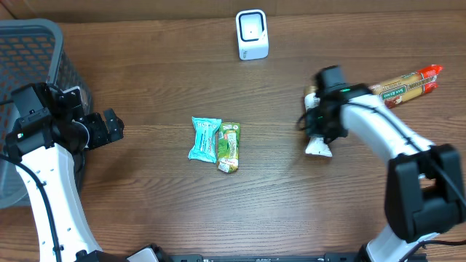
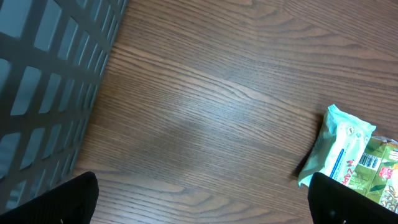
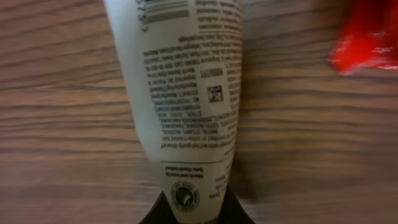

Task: Scan the item barcode

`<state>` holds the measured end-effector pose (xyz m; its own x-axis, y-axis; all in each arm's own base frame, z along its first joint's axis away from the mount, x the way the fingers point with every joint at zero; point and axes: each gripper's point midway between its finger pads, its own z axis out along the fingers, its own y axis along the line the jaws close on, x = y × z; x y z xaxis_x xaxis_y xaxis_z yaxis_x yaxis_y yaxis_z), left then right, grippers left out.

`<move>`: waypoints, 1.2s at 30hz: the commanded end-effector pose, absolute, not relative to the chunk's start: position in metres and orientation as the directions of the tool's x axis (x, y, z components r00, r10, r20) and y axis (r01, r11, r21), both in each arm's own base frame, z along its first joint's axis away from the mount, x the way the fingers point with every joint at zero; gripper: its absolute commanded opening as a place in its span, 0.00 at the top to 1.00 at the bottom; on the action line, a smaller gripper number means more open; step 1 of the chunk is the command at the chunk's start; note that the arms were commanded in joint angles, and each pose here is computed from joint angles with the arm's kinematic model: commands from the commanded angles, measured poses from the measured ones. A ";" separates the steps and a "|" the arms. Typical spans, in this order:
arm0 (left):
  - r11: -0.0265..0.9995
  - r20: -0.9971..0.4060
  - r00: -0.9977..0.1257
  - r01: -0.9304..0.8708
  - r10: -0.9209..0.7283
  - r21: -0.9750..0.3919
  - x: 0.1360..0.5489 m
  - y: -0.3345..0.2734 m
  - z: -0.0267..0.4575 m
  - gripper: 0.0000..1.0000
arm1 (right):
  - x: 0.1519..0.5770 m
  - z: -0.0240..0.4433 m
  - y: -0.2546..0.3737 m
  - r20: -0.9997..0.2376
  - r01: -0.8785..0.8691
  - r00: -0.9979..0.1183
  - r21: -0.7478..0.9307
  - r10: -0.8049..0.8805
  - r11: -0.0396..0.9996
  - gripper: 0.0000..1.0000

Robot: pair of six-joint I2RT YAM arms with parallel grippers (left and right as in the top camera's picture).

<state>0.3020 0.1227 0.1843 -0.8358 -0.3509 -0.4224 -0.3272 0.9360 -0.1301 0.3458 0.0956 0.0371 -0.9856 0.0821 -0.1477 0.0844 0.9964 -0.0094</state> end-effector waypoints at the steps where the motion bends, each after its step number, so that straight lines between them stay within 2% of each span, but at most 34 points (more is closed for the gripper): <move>1: 0.930 -0.421 -0.829 -0.344 -0.367 -0.133 0.304 0.124 0.185 0.00 | 0.363 0.077 0.081 -0.416 0.196 -0.909 -0.389 0.018 0.900 0.96; 2: 0.930 -0.421 -0.829 -0.344 -0.367 -0.133 0.304 0.124 0.185 0.00 | 0.359 0.072 0.094 -0.416 0.145 -0.906 -0.475 -0.076 0.868 0.96; 6: 0.930 -0.422 -0.829 -0.344 -0.367 -0.133 0.304 0.124 0.185 0.01 | 0.353 0.045 0.108 -0.354 0.051 -0.910 -0.616 -0.218 0.786 0.96; 8: 0.930 -0.422 -0.829 -0.344 -0.367 -0.133 0.304 0.124 0.185 0.01 | 0.346 0.024 0.112 -0.291 -0.006 -0.921 -0.657 -0.260 0.754 0.96; 12: 0.930 -0.422 -0.829 -0.344 -0.367 -0.133 0.304 0.124 0.185 0.00 | 0.341 0.018 0.118 -0.266 -0.036 -0.922 -0.667 -0.283 0.745 0.96; 13: 0.930 -0.421 -0.829 -0.344 -0.367 -0.133 0.304 0.124 0.185 0.01 | 0.341 0.019 0.120 -0.270 -0.038 -0.919 -0.663 -0.286 0.747 0.92; 16: 0.930 -0.422 -0.829 -0.344 -0.367 -0.133 0.304 0.124 0.185 0.00 | 0.339 0.016 0.128 -0.260 -0.055 -0.925 -0.632 -0.278 0.773 0.54; 18: 0.930 -0.422 -0.829 -0.344 -0.367 -0.133 0.304 0.124 0.185 0.01 | 0.334 0.009 0.136 -0.238 -0.075 -0.936 -0.583 -0.258 0.809 0.40; 21: 0.930 -0.422 -0.829 -0.344 -0.367 -0.133 0.304 0.124 0.185 0.01 | 0.326 0.002 0.150 -0.175 -0.146 -0.948 -0.509 -0.267 0.848 0.34; 25: 0.930 -0.421 -0.829 -0.344 -0.367 -0.133 0.304 0.124 0.185 0.00 | 0.330 0.015 0.168 -0.186 -0.151 -0.950 -0.426 -0.249 0.892 0.30; 27: 0.930 -0.422 -0.829 -0.344 -0.367 -0.133 0.304 0.124 0.185 0.01 | 0.334 0.031 0.182 -0.204 -0.167 -0.946 -0.363 -0.253 0.916 0.27; 31: 0.930 -0.421 -0.829 -0.344 -0.367 -0.133 0.304 0.124 0.185 0.00 | 0.348 0.085 0.203 -0.278 -0.181 -0.931 -0.217 -0.238 0.959 0.14; 36: 0.930 -0.421 -0.829 -0.344 -0.367 -0.133 0.304 0.124 0.185 0.00 | 0.365 0.141 0.187 -0.351 -0.130 -0.928 -0.016 -0.128 0.991 0.06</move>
